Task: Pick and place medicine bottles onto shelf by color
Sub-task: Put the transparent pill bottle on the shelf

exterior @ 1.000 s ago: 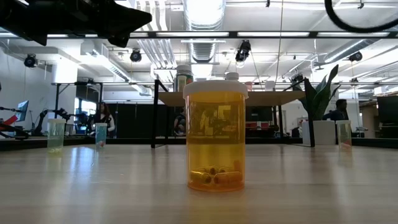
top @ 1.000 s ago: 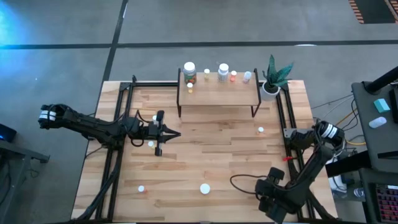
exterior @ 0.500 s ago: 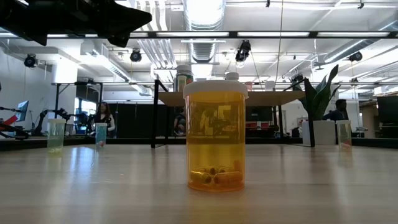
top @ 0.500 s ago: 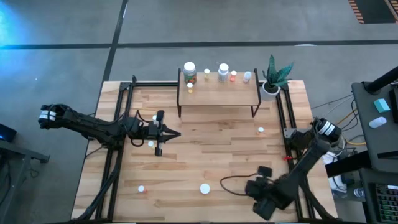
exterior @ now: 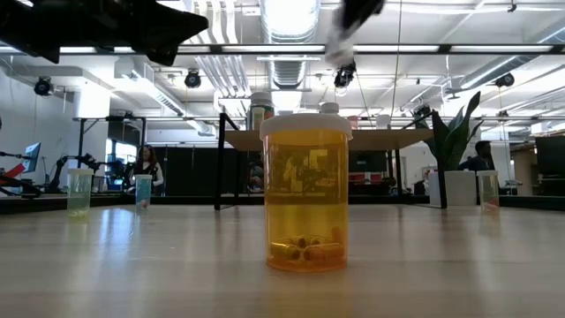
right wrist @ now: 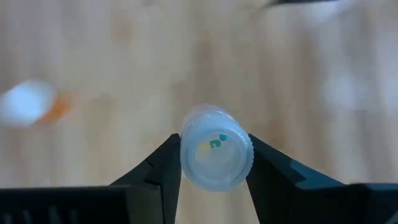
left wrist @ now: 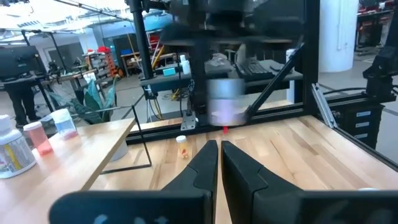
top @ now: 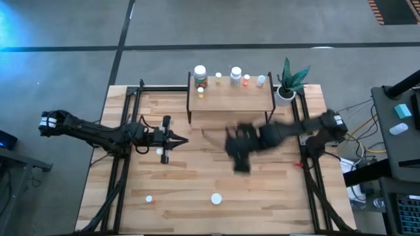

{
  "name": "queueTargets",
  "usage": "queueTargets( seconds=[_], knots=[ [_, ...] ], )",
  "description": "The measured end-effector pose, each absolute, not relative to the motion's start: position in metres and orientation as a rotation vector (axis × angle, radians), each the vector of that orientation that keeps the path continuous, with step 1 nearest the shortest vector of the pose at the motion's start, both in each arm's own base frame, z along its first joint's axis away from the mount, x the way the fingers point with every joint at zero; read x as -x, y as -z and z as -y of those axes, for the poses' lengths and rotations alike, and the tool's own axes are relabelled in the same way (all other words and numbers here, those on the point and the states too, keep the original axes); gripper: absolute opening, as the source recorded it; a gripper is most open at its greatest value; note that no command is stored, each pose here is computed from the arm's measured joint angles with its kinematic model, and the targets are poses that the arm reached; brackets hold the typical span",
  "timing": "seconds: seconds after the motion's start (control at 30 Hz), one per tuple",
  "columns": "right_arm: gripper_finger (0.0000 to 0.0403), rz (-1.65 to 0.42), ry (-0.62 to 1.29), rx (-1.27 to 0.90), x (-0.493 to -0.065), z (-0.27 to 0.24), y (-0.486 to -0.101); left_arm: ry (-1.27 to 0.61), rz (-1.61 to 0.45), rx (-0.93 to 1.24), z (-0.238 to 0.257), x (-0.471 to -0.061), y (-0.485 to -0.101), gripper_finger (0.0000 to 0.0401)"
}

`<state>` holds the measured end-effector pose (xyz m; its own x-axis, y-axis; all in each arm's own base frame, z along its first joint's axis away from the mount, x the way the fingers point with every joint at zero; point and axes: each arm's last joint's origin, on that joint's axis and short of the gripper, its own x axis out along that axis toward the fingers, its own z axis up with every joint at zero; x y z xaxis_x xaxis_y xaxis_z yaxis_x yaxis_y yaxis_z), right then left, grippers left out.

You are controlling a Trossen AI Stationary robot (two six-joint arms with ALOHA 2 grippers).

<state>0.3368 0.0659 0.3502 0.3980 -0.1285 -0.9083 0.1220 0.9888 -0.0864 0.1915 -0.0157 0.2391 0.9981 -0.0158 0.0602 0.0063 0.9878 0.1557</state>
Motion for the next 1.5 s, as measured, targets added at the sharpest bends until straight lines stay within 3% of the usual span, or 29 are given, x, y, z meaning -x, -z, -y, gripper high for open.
queueTargets(
  seconds=[0.2,0.33,0.47,1.37,1.5],
  knots=[
    [0.0139,-1.018,0.349,-0.115,-0.358,0.069,-0.37,0.009,0.047,-0.132,0.015,-0.19,-0.235,0.0002],
    [0.0141,-0.992,0.453,-0.237,-0.368,0.144,-0.356,0.011,0.021,-0.133,0.016,-0.193,-0.231,0.0002],
    [0.0141,-1.015,0.498,-0.332,-0.373,0.187,-0.341,0.012,0.006,-0.134,0.016,-0.195,-0.228,0.0002],
    [0.015,-1.101,0.461,-0.315,-0.397,0.209,-0.325,0.013,0.021,-0.056,0.016,-0.197,-0.23,0.0002],
    [0.0168,-1.105,0.46,-0.304,-0.397,0.209,-0.325,0.013,0.021,-0.056,0.016,-0.197,-0.231,0.0002]
  ],
)
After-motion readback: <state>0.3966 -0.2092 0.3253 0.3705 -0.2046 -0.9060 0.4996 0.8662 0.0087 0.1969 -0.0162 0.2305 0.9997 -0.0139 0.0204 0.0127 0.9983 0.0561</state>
